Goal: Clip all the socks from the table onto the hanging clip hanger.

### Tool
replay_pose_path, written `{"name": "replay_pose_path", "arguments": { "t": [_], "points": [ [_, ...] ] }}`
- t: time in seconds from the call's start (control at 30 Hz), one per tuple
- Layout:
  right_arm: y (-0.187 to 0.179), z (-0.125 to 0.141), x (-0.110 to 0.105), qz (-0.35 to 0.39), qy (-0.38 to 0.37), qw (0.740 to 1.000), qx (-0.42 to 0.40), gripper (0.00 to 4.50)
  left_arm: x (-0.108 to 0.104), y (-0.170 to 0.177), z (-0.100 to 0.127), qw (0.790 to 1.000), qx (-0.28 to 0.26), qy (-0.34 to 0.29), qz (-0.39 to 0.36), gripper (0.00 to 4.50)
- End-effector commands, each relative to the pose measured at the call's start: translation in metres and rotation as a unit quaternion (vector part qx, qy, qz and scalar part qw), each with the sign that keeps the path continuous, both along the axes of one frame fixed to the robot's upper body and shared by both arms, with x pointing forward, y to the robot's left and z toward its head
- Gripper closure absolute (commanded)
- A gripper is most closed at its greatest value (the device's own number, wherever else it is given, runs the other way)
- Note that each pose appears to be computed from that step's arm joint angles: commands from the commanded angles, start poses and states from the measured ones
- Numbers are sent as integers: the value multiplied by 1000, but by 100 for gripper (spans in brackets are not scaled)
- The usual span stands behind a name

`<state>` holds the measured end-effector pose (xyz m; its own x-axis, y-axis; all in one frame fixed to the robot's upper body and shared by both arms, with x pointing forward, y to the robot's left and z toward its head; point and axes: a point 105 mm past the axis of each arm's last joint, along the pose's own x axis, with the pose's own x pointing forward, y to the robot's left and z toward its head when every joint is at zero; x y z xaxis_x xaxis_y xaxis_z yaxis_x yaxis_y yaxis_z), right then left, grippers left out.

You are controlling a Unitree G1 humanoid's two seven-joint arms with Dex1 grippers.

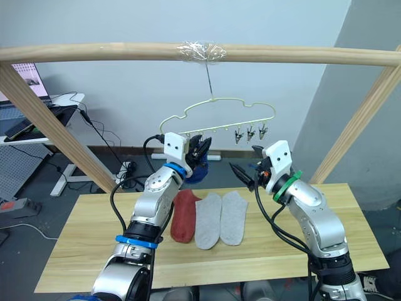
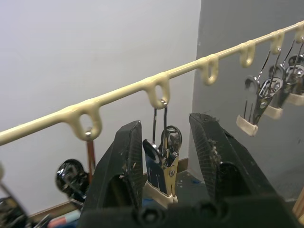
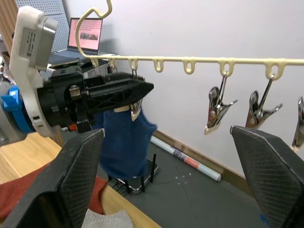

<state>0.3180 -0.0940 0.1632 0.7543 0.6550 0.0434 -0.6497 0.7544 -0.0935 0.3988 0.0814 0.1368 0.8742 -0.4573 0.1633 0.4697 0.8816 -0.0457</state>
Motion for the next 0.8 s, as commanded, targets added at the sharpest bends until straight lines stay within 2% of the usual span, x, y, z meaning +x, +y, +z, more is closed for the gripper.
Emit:
{"name": "replay_pose_path", "arguments": {
  "t": [0.03, 0.43, 0.8],
  "points": [
    [-1, 17, -1, 1, -29, 999, 13, 0, 1, -2, 16, 999, -1, -32, -3, 277],
    [-3, 17, -1, -4, -27, 999, 16, 0, -6, -10, 12, 999, -11, -24, -22, 277],
    [-4, 19, 0, -6, -29, 999, 18, 0, -3, -15, 13, 999, -16, -17, -32, 277]
  ]
}}
